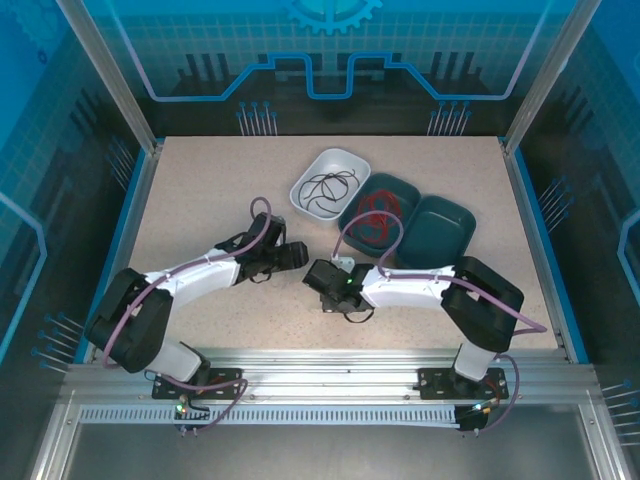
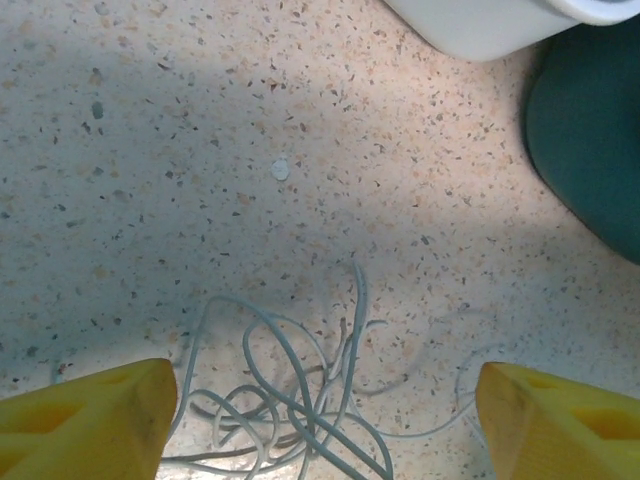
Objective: Untangle the cables
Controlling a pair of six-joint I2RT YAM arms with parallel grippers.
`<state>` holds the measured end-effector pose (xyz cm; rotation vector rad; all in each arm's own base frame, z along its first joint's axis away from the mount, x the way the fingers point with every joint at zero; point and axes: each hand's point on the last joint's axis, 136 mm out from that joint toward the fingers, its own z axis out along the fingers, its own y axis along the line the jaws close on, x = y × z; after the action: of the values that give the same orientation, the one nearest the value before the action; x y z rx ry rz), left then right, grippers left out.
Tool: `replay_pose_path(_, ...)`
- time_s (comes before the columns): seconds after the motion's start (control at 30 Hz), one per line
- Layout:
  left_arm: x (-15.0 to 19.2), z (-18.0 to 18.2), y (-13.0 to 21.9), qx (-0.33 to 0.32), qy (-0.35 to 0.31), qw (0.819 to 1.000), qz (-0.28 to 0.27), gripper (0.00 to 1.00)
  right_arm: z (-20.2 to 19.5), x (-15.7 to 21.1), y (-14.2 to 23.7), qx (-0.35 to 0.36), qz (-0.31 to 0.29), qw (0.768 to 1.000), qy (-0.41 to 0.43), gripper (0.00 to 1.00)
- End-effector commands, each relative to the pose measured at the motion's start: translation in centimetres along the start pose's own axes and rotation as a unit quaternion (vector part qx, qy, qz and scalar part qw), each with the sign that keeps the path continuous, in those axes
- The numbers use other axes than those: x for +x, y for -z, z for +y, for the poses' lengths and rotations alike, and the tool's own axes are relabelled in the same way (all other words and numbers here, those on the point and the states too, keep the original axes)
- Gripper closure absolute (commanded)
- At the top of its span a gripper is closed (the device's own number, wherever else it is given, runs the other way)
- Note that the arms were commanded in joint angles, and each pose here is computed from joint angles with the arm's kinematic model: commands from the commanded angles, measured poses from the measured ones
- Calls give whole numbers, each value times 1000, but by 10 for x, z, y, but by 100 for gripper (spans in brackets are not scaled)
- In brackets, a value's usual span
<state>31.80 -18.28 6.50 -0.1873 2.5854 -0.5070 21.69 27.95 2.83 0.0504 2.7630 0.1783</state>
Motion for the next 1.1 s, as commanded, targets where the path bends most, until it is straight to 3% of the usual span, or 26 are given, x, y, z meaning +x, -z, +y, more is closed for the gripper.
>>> replay_pose_path(0.0, 4, 9, -3, -34, -25, 999, 13, 33, -10, -13, 12, 3, -28, 999, -24, 87)
replay_pose_path(0.27, 9, 28, -7, -77, -31, 997, 12, 75, -47, -26, 37, 38, -72, 996, -41, 93)
replay_pose_path(0.5, 2, 41, 2, -112, -34, 993, -13, 93, -87, -32, 61, 64, -104, 991, -60, 94)
replay_pose_path(0.73, 0, 53, 5, -142, -38, 989, -22, 100, -117, -37, 87, 51, -146, 984, -93, 94)
replay_pose_path(1.07, 0, 68, 4, -167, -33, 985, -22, 100, -150, -43, 131, 13, -207, 971, -116, 97)
